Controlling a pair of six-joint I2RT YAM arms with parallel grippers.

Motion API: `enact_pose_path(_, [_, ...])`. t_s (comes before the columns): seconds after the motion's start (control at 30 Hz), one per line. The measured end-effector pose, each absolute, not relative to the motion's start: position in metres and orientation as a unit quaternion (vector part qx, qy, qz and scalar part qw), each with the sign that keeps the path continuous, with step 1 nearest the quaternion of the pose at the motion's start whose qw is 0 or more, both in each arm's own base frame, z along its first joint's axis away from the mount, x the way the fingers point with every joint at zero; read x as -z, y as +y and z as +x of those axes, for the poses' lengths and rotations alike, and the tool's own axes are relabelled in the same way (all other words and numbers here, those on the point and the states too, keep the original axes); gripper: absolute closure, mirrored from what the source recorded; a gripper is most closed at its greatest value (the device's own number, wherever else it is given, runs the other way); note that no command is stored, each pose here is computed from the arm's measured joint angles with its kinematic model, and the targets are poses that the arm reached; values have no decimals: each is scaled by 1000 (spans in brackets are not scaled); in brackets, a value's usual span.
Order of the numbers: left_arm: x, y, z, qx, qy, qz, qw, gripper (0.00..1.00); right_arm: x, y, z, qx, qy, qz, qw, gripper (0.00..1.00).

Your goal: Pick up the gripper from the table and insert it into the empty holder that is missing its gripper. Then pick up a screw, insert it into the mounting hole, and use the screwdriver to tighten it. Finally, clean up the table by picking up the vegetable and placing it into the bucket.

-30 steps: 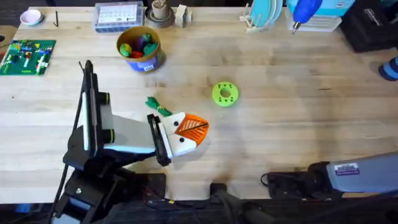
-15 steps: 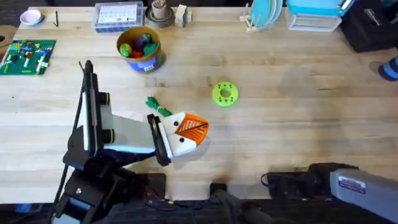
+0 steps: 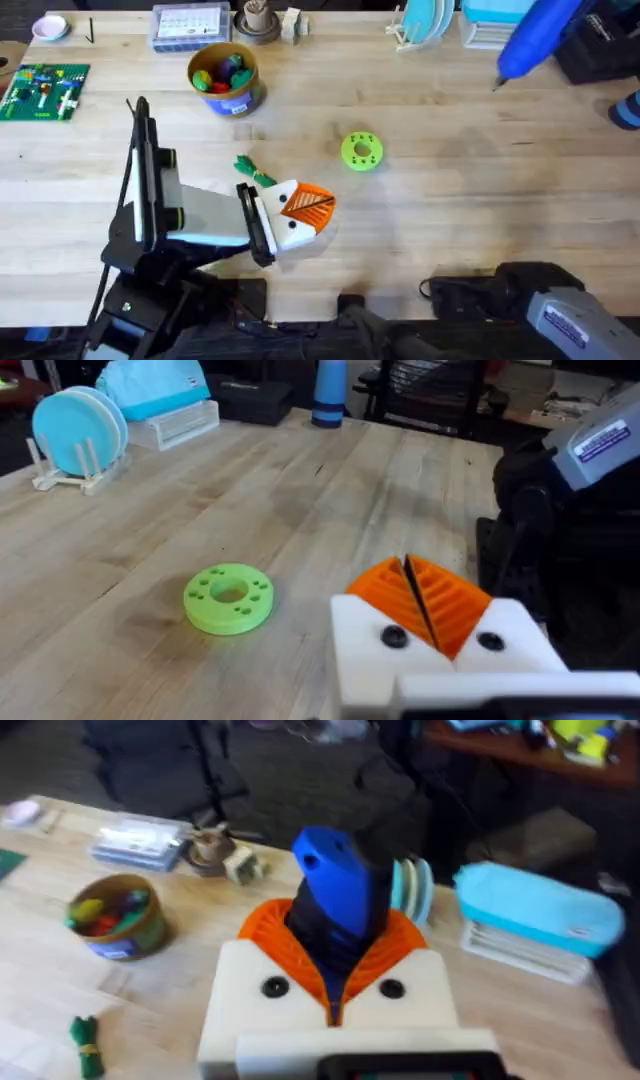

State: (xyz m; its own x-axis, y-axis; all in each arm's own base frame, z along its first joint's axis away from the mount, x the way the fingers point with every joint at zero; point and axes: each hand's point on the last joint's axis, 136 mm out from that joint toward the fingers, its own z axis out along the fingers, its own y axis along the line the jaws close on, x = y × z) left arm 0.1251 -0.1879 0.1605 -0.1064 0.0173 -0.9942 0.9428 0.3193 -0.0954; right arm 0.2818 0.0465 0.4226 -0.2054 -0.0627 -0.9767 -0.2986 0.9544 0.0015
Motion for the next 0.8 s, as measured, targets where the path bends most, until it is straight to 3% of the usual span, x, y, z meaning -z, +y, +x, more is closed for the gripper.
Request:
enact_pose_path(0.3, [-161,-188,126,428,608,394,540,997,-400,98,268,-223,678,-185,676,980])
enact_pose_path(0.8, [-160,-188,126,430,611,390,538,997,-396,211,235,-383,591,-318,635,980])
